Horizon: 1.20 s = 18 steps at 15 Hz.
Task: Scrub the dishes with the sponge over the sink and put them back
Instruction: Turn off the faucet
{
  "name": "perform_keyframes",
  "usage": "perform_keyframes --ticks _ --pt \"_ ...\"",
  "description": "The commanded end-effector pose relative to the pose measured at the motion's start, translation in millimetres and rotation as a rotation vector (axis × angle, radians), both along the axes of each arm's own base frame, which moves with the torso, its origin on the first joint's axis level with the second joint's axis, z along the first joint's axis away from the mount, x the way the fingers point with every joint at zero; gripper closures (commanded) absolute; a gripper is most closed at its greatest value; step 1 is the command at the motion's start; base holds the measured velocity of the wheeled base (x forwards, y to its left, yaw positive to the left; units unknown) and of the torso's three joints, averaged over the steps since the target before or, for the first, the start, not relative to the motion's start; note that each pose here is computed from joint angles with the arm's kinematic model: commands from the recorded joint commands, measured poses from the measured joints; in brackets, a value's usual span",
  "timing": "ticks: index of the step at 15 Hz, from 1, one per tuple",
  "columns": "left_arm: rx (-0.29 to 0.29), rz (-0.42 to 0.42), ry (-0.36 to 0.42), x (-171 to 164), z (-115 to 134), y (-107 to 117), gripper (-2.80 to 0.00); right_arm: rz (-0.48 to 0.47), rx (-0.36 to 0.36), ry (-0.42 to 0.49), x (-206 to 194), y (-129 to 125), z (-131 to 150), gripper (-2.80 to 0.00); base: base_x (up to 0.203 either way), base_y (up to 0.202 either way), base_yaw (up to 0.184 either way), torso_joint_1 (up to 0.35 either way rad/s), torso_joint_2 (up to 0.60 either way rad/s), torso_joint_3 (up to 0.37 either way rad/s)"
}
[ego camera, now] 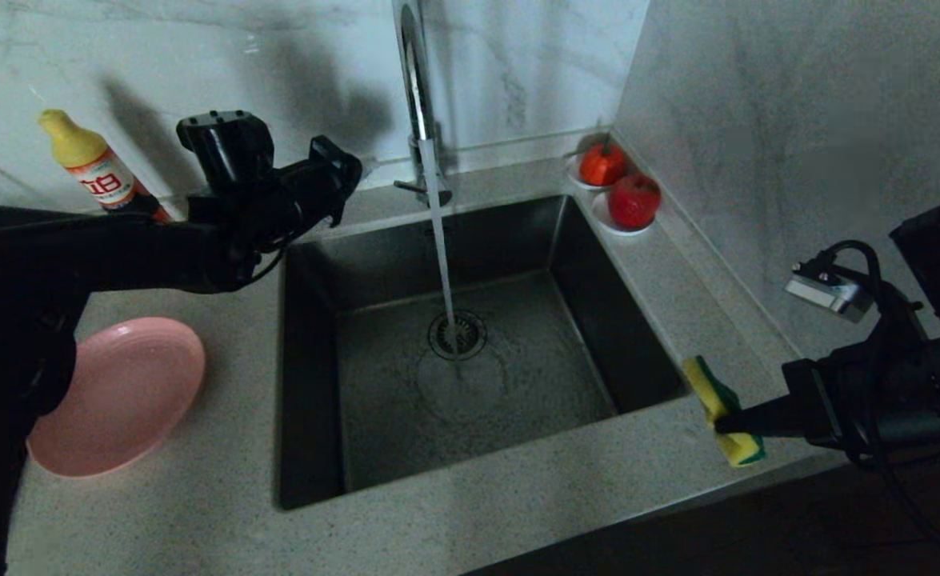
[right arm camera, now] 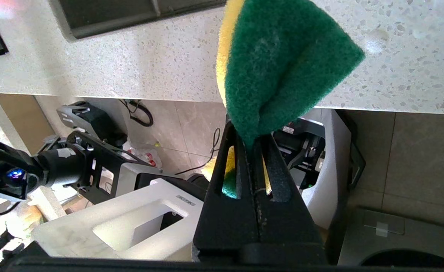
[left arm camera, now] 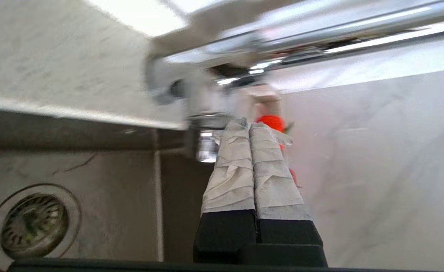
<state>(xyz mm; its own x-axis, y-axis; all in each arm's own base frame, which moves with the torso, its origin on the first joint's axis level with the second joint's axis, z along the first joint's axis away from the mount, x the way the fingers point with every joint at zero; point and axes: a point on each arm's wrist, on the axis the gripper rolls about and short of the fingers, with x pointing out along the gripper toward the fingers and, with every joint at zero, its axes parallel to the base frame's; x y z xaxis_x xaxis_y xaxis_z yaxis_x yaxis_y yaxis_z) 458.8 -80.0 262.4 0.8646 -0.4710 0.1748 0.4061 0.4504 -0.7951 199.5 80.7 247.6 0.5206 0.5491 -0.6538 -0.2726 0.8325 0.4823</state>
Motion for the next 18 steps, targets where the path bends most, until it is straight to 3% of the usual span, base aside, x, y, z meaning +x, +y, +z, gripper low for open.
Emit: perform_keyframes --ticks 1,6,10,18 --pt "-0.011 0.003 -0.042 -24 28 7 0.00 0.002 0.005 -0.003 -3 0 2 0.00 0.000 0.000 0.000 0.000 0.00 0.000" --pt "-0.004 -0.041 0.059 -57 8 -3 0.00 0.004 0.011 -0.020 -1 1 6 0.00 0.000 0.000 0.000 0.000 0.00 0.000" --pt "-0.016 -0.068 0.064 -81 9 -6 0.00 0.007 0.013 -0.021 0 2 7 0.00 0.000 0.000 0.000 0.000 0.00 0.000" --pt "0.015 -0.128 0.164 -86 -23 -22 0.00 0.008 0.013 -0.021 1 3 7 0.00 0.000 0.000 0.000 0.000 0.00 0.000"
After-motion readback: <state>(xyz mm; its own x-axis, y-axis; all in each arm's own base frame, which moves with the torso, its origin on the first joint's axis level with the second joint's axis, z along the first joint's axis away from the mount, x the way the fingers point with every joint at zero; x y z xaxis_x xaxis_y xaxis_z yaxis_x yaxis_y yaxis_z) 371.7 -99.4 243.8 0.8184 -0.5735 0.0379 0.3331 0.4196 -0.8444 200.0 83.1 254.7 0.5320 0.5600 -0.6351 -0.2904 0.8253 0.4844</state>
